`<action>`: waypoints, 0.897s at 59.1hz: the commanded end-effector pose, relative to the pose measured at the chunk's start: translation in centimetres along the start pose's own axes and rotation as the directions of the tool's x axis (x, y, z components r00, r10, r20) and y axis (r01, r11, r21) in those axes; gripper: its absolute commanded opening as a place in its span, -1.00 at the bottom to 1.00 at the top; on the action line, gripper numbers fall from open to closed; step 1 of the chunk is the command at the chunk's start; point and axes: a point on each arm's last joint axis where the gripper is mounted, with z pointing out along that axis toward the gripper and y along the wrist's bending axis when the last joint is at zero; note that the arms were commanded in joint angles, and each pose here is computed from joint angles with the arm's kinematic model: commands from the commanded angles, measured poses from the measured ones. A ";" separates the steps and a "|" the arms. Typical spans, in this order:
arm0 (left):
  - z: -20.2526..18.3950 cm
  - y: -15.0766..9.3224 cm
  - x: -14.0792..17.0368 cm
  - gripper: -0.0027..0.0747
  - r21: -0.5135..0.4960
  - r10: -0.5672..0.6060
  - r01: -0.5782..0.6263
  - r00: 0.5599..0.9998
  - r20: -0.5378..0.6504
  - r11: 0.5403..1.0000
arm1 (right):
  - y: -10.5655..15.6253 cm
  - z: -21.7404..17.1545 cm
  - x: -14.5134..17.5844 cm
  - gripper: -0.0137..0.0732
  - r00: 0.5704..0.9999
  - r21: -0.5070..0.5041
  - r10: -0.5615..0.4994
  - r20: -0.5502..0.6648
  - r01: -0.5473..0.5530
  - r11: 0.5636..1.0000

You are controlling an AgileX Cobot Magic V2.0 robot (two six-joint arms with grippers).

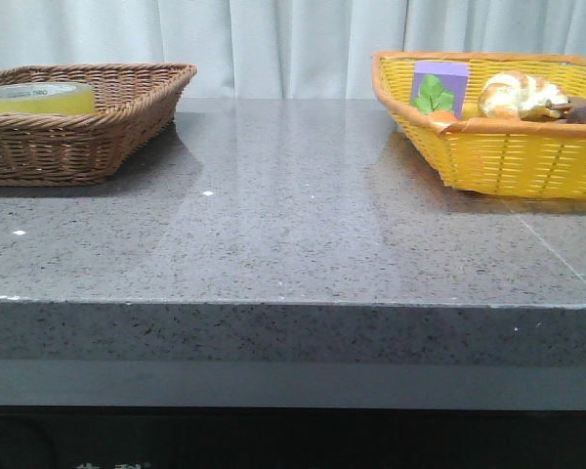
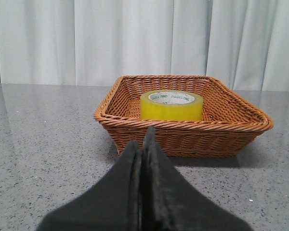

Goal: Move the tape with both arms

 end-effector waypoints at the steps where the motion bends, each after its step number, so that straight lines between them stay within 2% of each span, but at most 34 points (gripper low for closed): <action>1: -0.2 0.1 -0.6 -0.98 -0.009 -0.017 0.018 0.996 0.086 1.000 | -0.3 -0.7 -1.2 -0.84 0.992 0.041 -0.026 0.123 0.021 0.999; 8: -0.2 0.1 -0.6 -0.98 -0.009 -0.017 0.018 0.996 0.086 1.000 | -1.7 -0.7 0.4 -0.84 0.977 0.179 -0.037 0.209 -0.001 0.984; 16: -0.2 0.1 -0.6 -0.98 -0.009 -0.017 0.018 0.996 0.086 1.000 | -2.8 -1.5 3.6 -0.84 0.934 0.336 -0.058 0.353 -0.068 0.939; 27: -0.2 0.1 -0.6 -0.98 -0.009 -0.017 0.018 0.996 0.086 1.000 | -3.2 -1.7 9.1 -0.84 0.885 0.472 -0.121 0.450 -0.122 0.873; 37: -0.2 0.1 -0.6 -0.98 -0.009 -0.017 0.018 0.996 0.086 1.000 | -3.1 -1.3 12.9 -0.84 0.867 0.536 -0.153 0.474 -0.147 0.831; 53: -0.2 0.1 -0.6 -0.98 -0.009 -0.017 0.018 0.996 0.086 1.000 | -2.9 -0.1 17.5 -0.84 0.873 0.538 -0.147 0.465 -0.147 0.830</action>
